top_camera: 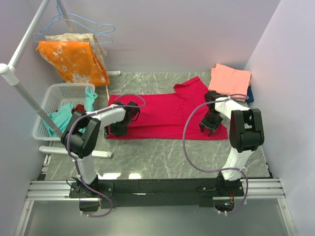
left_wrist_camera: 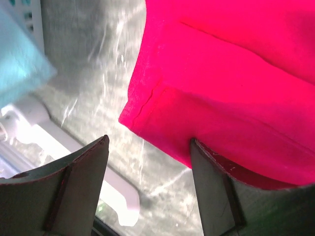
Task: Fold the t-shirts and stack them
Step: Fold the tshirt
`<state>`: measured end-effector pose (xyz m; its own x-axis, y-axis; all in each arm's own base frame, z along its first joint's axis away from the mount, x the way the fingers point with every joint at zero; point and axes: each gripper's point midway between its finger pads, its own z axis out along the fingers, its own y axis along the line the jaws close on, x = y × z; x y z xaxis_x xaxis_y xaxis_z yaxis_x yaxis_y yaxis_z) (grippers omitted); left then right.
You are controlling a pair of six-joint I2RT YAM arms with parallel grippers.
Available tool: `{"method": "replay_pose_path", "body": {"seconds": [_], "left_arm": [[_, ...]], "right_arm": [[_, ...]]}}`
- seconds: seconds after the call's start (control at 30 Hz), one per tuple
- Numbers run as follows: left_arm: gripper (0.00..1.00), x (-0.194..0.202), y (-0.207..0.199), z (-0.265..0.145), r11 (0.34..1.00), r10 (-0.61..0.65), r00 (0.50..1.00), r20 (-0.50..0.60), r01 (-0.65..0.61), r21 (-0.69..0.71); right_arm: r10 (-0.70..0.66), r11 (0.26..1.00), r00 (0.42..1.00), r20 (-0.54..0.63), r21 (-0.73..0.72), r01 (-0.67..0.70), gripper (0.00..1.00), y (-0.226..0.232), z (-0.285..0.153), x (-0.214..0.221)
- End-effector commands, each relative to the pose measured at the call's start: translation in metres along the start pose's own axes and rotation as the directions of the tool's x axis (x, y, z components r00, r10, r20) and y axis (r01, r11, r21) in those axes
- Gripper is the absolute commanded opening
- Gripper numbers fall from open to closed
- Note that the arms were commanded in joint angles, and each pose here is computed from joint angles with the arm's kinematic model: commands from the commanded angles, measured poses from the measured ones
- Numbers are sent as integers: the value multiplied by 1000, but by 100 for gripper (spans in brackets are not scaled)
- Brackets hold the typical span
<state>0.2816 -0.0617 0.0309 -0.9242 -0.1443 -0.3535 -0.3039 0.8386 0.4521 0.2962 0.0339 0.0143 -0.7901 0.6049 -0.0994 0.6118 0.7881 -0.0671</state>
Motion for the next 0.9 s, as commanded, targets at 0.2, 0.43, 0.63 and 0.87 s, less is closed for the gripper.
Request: {"method": "replay_pose_path", "body": {"seconds": [0.2,0.43,0.63,0.87], "left_arm": [[74,50,34,-23,993,47,995,-89,-57,-104],[74,-1,18,-62,993,-113,993,44,111,37],[76,-44,24,-78,957,-278,955,106,266,112],[75,-76,29,-52,873,-420,906,-46,417,253]], "right_arm": [[-27,984,999,46,180,18,51,-57,0,-3],[-20,992,996,90,129,8,49,-47,-14,-15],[-67,998,952,298,13,66,49,-16,-68,-33],[-257,881,847,465,-248,403,47,105,-133,14]]}}
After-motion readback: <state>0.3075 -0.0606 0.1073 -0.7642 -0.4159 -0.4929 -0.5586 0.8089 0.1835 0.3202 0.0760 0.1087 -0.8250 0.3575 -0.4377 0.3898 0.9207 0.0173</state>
